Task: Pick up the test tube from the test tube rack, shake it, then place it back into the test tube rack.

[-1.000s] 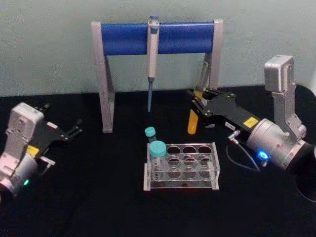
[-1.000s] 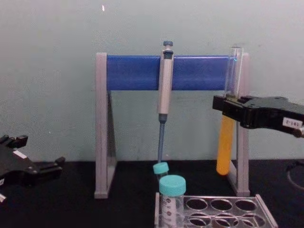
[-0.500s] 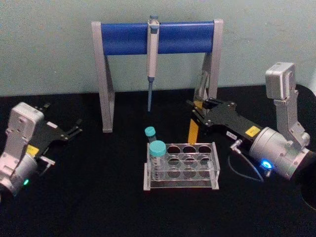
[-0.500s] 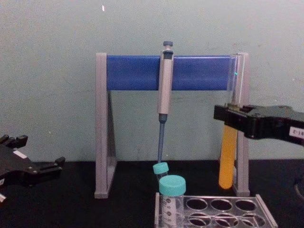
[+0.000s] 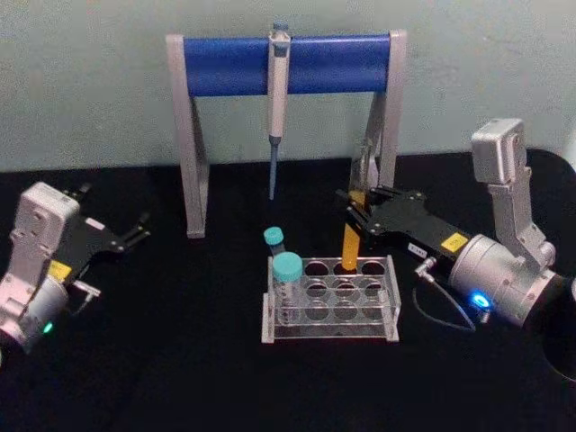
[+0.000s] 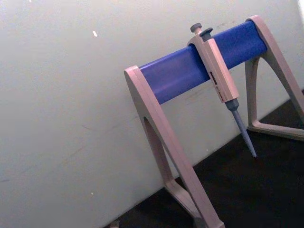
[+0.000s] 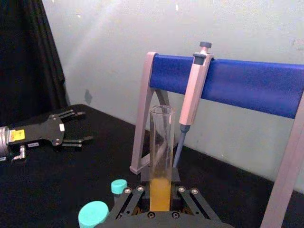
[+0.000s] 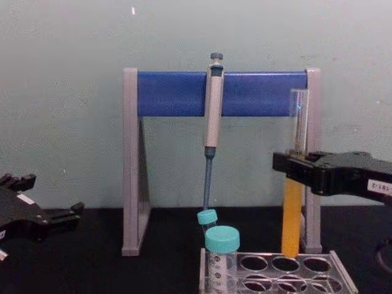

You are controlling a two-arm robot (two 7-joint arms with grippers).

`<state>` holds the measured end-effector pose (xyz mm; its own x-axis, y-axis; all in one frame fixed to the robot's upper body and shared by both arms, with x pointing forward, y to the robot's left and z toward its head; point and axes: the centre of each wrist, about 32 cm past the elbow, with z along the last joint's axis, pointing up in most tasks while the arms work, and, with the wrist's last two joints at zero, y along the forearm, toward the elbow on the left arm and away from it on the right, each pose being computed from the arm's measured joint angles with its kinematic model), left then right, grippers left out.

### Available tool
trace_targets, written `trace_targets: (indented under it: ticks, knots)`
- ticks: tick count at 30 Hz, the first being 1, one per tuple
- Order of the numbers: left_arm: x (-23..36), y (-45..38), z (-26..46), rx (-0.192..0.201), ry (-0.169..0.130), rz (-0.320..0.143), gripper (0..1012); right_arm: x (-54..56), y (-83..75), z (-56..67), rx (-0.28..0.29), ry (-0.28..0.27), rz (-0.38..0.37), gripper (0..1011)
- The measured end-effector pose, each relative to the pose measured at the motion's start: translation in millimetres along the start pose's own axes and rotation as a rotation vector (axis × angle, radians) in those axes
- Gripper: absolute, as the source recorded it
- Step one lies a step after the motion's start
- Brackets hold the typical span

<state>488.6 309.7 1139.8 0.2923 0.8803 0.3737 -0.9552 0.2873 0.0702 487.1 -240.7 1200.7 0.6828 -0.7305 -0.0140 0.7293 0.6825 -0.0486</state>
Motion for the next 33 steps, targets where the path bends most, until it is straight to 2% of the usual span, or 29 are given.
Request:
trace_targets:
  ticks: [14,33]
  knots:
    - [0.0,0.0,0.0,0.0,0.0,0.0,1001,4.3,4.5,-5.0,-0.02,0.002,0.002,225]
    - [0.0,0.0,0.0,0.0,0.0,0.0,1002,4.5,9.3,-16.0,-0.047,-0.005,0.004,225]
